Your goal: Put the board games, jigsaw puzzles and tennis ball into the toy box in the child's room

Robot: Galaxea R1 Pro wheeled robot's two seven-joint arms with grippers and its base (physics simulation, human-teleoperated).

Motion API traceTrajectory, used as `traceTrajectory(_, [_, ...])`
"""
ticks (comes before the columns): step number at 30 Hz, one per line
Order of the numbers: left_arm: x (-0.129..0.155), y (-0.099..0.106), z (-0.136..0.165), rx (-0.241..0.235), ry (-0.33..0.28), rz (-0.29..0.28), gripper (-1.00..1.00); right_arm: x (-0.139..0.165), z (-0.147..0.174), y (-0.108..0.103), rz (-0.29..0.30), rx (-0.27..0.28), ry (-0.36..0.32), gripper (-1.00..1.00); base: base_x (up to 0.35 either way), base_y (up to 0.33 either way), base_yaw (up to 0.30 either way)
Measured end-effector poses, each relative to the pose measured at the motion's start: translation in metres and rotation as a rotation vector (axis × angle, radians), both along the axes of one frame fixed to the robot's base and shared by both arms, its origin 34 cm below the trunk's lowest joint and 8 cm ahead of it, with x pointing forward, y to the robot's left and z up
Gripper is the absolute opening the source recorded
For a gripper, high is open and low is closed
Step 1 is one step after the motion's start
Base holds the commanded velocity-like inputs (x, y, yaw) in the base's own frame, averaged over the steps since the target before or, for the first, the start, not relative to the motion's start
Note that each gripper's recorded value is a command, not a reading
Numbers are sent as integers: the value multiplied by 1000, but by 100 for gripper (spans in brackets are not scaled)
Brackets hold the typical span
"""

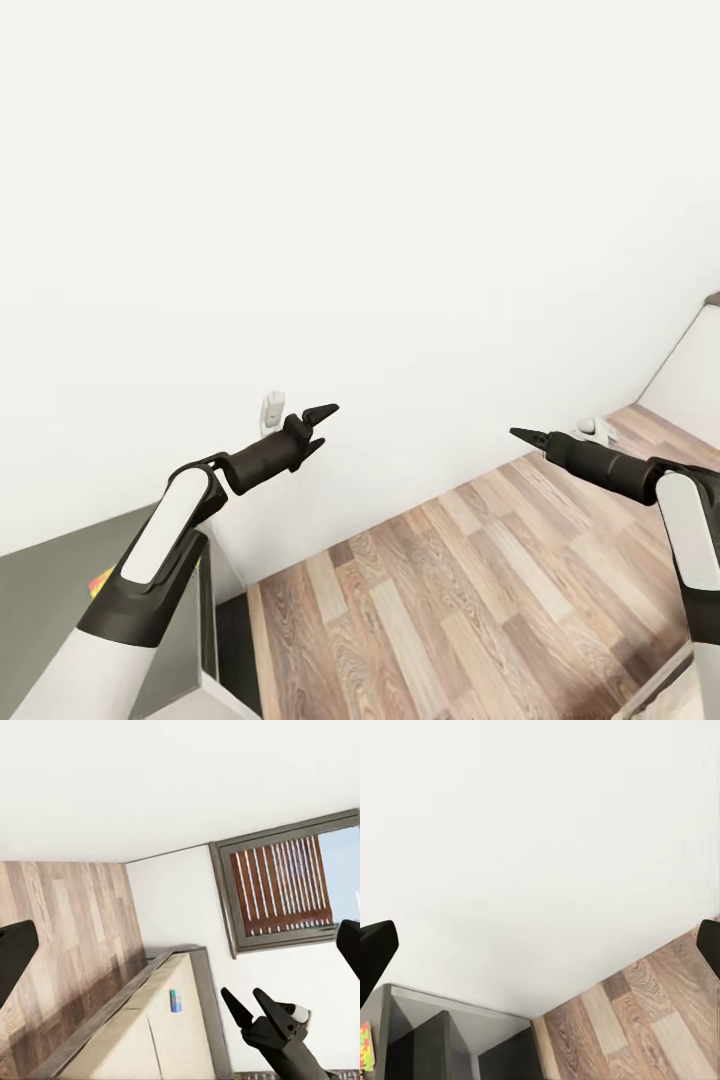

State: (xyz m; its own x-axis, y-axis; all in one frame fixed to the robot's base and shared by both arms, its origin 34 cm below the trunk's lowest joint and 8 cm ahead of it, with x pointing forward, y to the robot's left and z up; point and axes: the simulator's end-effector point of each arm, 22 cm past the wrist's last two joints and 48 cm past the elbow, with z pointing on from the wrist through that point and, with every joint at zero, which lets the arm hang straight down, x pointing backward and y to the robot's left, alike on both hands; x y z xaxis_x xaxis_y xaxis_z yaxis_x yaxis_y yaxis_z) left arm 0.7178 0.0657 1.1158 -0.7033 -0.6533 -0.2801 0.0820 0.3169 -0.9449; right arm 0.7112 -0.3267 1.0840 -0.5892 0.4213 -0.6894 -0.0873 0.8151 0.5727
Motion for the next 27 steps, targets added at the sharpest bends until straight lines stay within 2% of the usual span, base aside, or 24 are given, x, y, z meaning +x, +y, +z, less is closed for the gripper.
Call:
traceTrajectory(17, [2, 3, -5, 7, 11, 6, 100, 0, -1, -2, -6, -3, 2, 100, 0, 0, -288])
traceTrajectory(23, [5, 16, -15, 44, 39, 32, 100, 1, -6, -5, -16, -5, 18, 100, 0, 0, -288])
traceTrajectory(27, [6, 25, -30, 98, 86, 57, 100, 7, -16, -11, -38, -6, 48, 100, 0, 0, -288])
